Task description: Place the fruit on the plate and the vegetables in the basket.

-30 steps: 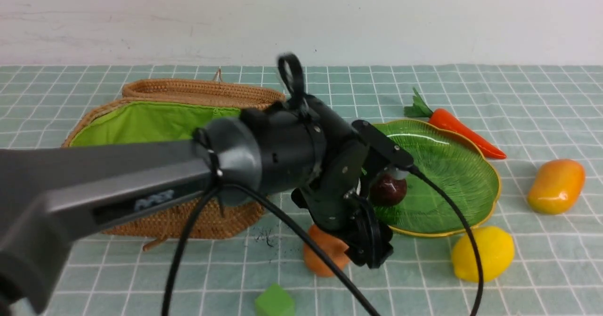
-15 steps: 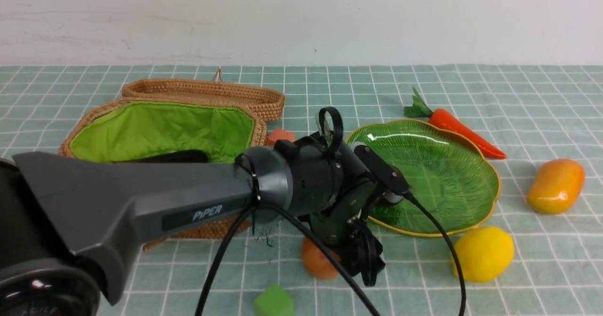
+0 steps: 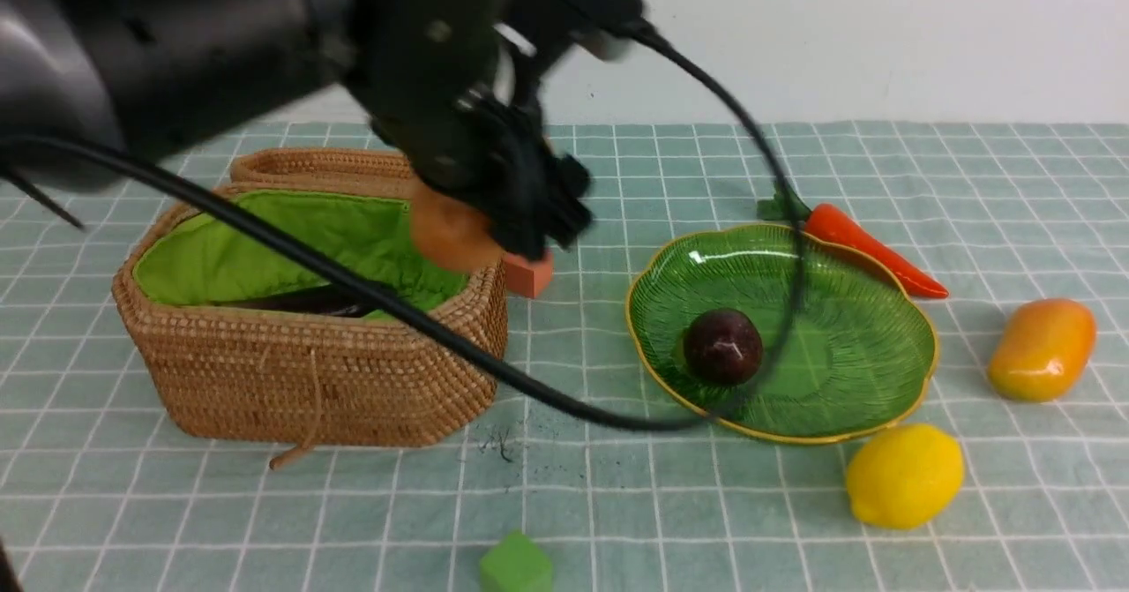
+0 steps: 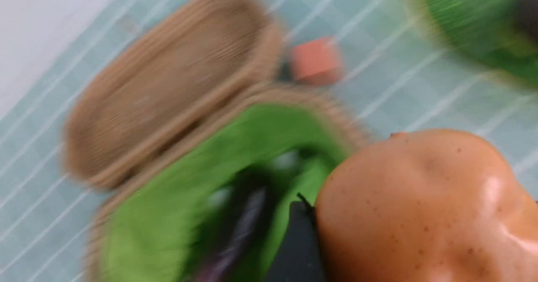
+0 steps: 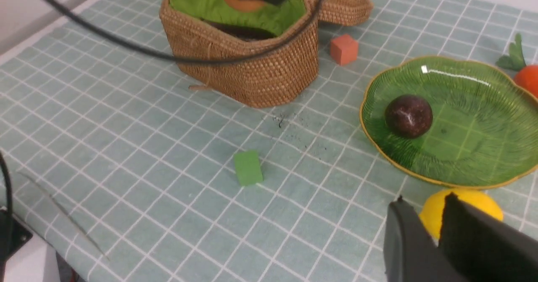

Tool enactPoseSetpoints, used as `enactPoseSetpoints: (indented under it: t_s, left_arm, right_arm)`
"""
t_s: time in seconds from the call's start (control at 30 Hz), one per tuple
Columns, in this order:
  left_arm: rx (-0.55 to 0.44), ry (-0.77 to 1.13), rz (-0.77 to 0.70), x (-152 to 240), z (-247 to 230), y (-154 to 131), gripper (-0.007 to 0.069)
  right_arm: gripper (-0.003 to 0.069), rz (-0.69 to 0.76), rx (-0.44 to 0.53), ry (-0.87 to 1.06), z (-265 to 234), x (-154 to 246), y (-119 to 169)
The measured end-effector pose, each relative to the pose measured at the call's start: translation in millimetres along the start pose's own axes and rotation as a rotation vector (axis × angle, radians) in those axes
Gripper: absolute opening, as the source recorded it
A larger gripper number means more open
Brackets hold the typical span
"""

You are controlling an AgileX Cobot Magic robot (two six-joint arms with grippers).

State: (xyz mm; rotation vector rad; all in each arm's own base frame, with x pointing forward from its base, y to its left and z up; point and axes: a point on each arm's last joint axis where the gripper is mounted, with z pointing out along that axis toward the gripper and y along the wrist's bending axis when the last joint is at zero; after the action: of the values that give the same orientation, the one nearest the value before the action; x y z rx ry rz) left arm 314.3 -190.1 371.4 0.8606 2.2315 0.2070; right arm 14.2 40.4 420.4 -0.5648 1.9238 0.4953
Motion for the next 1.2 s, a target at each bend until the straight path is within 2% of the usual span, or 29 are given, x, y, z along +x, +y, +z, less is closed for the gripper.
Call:
enactPoseSetpoints:
  t_s: [0.13,0.23,0.37,0.47,0.63,0.8,0.83,0.9,0.97,1.0,1.03,1.07,1.1,1.13,1.17,1.2]
  left_arm:
    - [-0.031,0.095,-0.009,22,29,47,0.0596]
    - [-0.012,0.145,-0.030,35,60,63,0.0596]
    - [-0.023,0.204,-0.018,45,89,69,0.0602]
    - [-0.047,0.229,-0.020,48,95,70,0.0657]
    - [-0.064,0.233,-0.079,48,91,71,0.0669]
    - [-0.064,0.211,-0.172,46,68,74,0.0641]
    - [-0.053,0.207,-0.208,45,61,74,0.0622]
    - [-0.006,0.167,-0.340,41,32,70,0.0526]
    - [0.045,0.104,-0.412,35,-4,63,0.0354]
    - [0.057,0.097,-0.417,33,-8,60,0.0337]
    - [0.071,0.070,-0.424,32,-21,58,0.0264]
    - [0.109,0.018,-0.418,29,-46,47,0.0115]
    - [0.134,-0.022,-0.409,31,-65,41,0.0045]
    - [0.139,-0.023,-0.405,30,-65,39,0.0034]
    - [0.171,-0.072,-0.383,34,-86,28,-0.0014]
    - [0.184,-0.092,-0.372,36,-93,23,-0.0013]
  right_arm:
    - [0.0139,0.001,0.000,-0.009,0,-1,0]
    - [0.0139,0.003,-0.002,-0.014,0,-1,0]
    - [0.0139,0.003,-0.002,-0.017,0,-2,0]
    - [0.0139,0.004,-0.001,-0.023,0,-2,0]
    - [0.0139,0.004,0.003,-0.041,0,-4,0]
    - [0.0139,0.030,0.006,-0.036,6,-7,-4]
    - [0.0140,0.051,0.005,-0.022,10,-8,-5]
    - [0.0142,0.101,0.001,0.032,22,-11,-11]
    - [0.0143,0.156,0.012,0.114,39,-13,-20]
    - [0.0143,0.166,0.016,0.130,42,-13,-22]
    - [0.0143,0.183,0.021,0.156,48,-13,-24]
    - [0.0143,0.236,0.048,0.243,65,-13,-34]
    - [0.0143,0.254,0.057,0.281,73,-13,-39]
    - [0.0143,0.259,0.060,0.290,75,-12,-40]
    - [0.0143,0.292,0.083,0.356,90,-11,-48]
    - [0.0143,0.305,0.091,0.381,96,-11,-52]
